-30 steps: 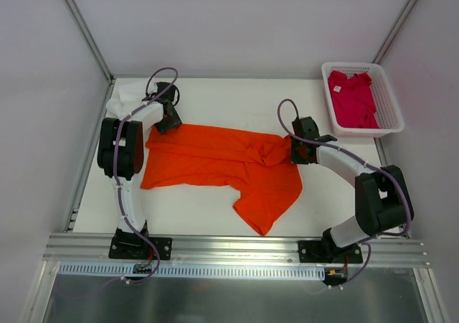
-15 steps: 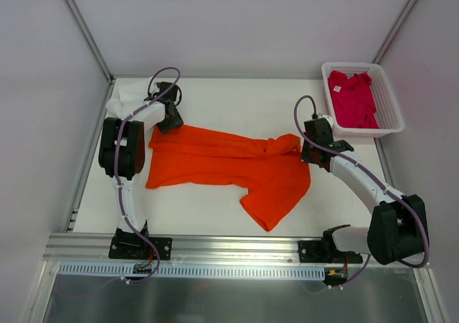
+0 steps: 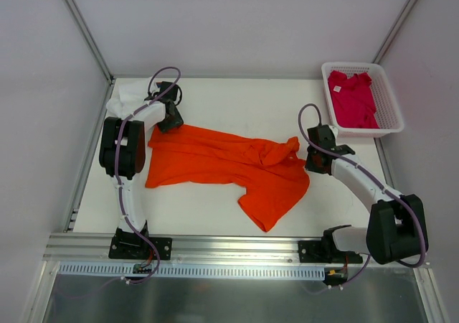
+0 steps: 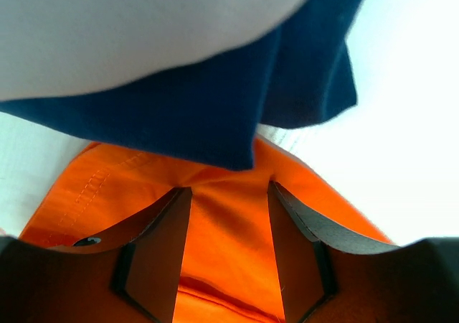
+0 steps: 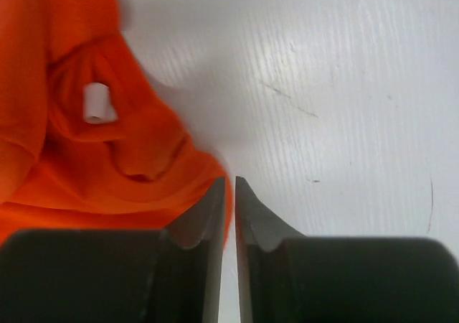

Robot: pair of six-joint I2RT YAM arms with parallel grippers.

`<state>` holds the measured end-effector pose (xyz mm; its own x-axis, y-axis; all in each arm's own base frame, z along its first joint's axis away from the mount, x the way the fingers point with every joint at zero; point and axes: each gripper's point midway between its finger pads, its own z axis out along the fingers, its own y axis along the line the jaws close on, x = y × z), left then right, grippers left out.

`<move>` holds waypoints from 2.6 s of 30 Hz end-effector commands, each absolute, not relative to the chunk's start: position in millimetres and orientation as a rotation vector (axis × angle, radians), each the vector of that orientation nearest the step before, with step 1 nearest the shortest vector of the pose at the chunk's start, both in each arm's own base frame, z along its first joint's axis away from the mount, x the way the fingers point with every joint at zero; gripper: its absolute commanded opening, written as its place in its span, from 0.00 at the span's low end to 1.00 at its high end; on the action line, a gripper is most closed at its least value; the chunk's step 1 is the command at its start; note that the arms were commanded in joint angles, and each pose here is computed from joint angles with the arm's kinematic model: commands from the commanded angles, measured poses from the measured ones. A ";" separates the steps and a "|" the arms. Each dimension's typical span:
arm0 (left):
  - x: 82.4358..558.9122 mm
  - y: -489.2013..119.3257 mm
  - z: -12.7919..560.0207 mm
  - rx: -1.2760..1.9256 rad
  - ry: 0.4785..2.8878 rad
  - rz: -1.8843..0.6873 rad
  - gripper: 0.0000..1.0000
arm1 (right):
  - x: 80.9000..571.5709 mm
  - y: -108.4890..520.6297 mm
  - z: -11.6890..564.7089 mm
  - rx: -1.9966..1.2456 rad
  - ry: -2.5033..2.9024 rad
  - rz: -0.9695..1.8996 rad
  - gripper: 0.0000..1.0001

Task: Fold and stack the t-shirts
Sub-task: Fold the tshirt

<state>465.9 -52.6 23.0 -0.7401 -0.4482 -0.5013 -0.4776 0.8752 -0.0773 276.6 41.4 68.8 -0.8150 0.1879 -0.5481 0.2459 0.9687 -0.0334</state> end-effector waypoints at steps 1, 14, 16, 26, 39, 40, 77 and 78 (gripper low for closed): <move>466.4 -42.4 19.4 -0.690 2.521 0.140 0.48 | 259.3 25.9 61.8 0.344 2.588 -0.222 0.14; 467.5 -43.0 19.3 -0.688 2.521 0.136 0.48 | 328.0 63.9 135.6 0.205 2.438 -0.040 0.22; 467.0 -42.9 18.9 -0.686 2.523 0.138 0.48 | 345.7 81.6 130.4 0.143 2.474 -0.012 0.22; 466.8 -44.0 18.5 -0.680 2.528 0.135 0.48 | 394.2 153.6 103.7 -0.073 2.564 0.114 0.22; 468.5 -44.7 19.6 -0.675 2.526 0.130 0.48 | 386.9 204.2 90.0 -0.234 2.606 0.135 0.32; 468.3 -44.7 18.9 -0.675 2.528 0.131 0.48 | 384.7 207.4 89.7 -0.242 2.605 0.138 0.32; 466.4 -46.6 18.7 -0.661 2.539 0.118 0.48 | 342.1 191.9 72.1 -0.251 2.616 0.093 0.27; 466.4 -46.6 18.7 -0.663 2.538 0.118 0.48 | 341.6 191.9 71.8 -0.252 2.617 0.094 0.25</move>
